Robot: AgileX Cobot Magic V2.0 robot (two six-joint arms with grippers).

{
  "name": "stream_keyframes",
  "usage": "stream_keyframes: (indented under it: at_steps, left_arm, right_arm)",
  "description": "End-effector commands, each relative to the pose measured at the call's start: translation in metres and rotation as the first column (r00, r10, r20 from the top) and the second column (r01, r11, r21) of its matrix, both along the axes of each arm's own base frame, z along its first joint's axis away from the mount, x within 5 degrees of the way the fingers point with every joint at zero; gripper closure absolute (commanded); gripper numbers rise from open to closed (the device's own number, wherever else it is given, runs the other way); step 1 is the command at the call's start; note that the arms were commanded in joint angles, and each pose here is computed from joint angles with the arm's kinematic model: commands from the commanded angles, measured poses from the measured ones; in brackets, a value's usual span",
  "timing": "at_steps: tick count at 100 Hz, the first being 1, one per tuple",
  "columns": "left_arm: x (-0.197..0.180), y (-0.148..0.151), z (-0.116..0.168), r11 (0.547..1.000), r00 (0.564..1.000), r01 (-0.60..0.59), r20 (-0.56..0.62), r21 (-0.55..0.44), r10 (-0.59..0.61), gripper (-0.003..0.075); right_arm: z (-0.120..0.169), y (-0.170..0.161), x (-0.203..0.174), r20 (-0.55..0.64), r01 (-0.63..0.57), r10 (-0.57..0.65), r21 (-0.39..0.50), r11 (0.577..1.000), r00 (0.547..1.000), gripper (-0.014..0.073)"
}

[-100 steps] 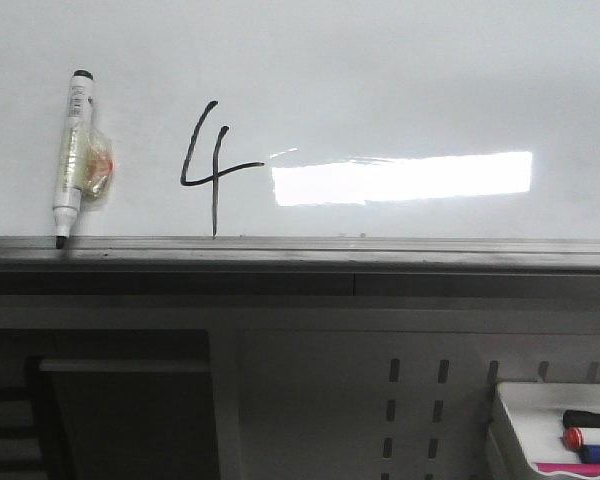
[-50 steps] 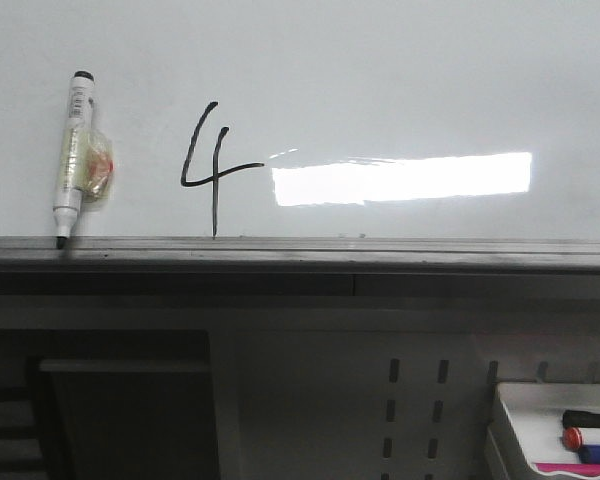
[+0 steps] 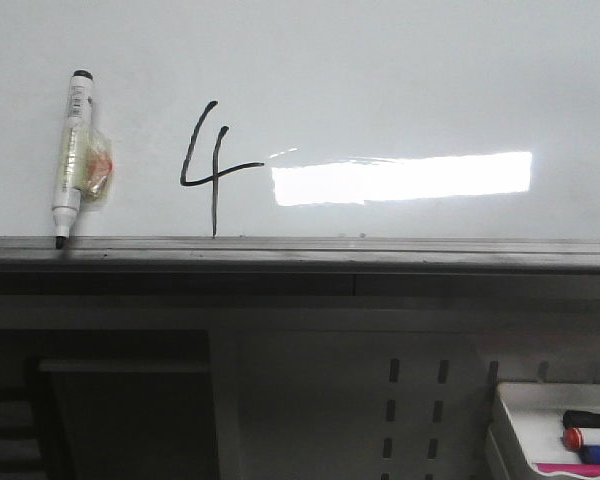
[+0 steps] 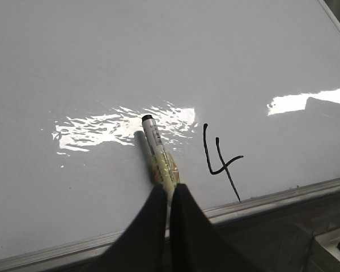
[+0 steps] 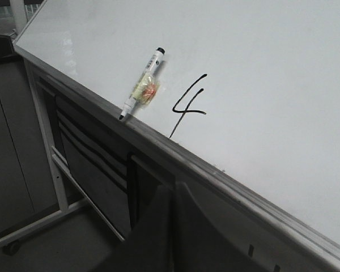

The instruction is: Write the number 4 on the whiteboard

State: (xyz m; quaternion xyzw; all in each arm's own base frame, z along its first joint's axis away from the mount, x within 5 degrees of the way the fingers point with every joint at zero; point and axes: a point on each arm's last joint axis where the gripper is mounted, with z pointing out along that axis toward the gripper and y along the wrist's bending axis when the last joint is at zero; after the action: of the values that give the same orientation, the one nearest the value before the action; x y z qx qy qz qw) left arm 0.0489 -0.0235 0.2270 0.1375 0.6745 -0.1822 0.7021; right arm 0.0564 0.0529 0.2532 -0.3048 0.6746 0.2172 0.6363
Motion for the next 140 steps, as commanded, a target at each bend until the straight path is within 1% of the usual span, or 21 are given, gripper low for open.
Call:
stream_keyframes:
  at_steps: [1,12,17,24,31,48,51,55,59,62,68,140]
  left_arm:
    - [-0.001,0.0,0.011,0.999,0.997,0.008,0.072,-0.037,-0.005,0.0741]
    - [0.001,0.001,0.003,1.0,0.999,-0.019,0.039,-0.021,0.02,0.0741]
    - [0.001,0.003,0.0,0.998,0.998,-0.06,0.018,-0.003,0.06,0.0741]
    - [0.001,0.007,-0.006,0.989,0.992,-0.128,0.008,0.069,0.127,0.0741]
    - [0.001,0.01,-0.012,0.98,0.982,-0.188,-0.002,0.073,0.188,0.0741]
    - [0.006,0.017,-0.038,0.938,0.937,-0.33,-0.08,0.105,0.339,0.0741]
    - [0.006,0.018,-0.04,0.934,0.932,-0.341,-0.093,0.112,0.351,0.0741]
    - [0.006,0.019,-0.045,0.926,0.916,-0.349,-0.153,0.145,0.37,0.0741]
    - [0.005,0.02,-0.048,0.92,0.906,-0.358,-0.179,0.157,0.383,0.0741]
    - [0.005,0.02,-0.051,0.918,0.899,-0.358,-0.204,0.169,0.388,0.0741]
    - [0.005,0.021,-0.051,0.915,0.896,-0.367,-0.203,0.169,0.396,0.0741]
    - [0.005,0.02,-0.051,0.915,0.896,-0.366,-0.201,0.168,0.395,0.0741]
  right_arm:
    - [0.016,0.0,0.0,0.088,0.002,-0.008,0.063,0.998,0.996,0.0661]
    - [0.016,0.0,0.0,0.088,0.002,-0.008,0.063,0.998,0.996,0.0661]
    - [0.016,0.0,0.0,0.088,0.002,-0.008,0.063,0.998,0.996,0.0661]
    - [0.016,0.0,0.0,0.088,0.002,-0.008,0.063,0.998,0.996,0.0661]
    - [0.016,0.0,0.0,0.088,0.002,-0.008,0.063,0.998,0.996,0.0661]
    - [0.016,0.0,0.0,0.088,0.002,-0.008,0.063,0.998,0.996,0.0661]
    - [0.016,0.0,0.0,0.088,0.002,-0.008,0.063,0.998,0.996,0.0661]
    - [0.016,0.0,0.0,0.088,0.002,-0.008,0.063,0.998,0.996,0.0661]
    - [0.016,0.0,0.0,0.088,0.002,-0.008,0.063,0.998,0.996,0.0661]
    - [0.016,0.0,0.0,0.088,0.002,-0.008,0.063,0.998,0.996,0.0661]
    - [0.016,0.0,0.0,0.088,0.002,-0.008,0.063,0.998,0.996,0.0661]
    - [0.015,0.0,0.001,0.087,0.002,-0.008,0.063,0.998,0.996,0.0661]
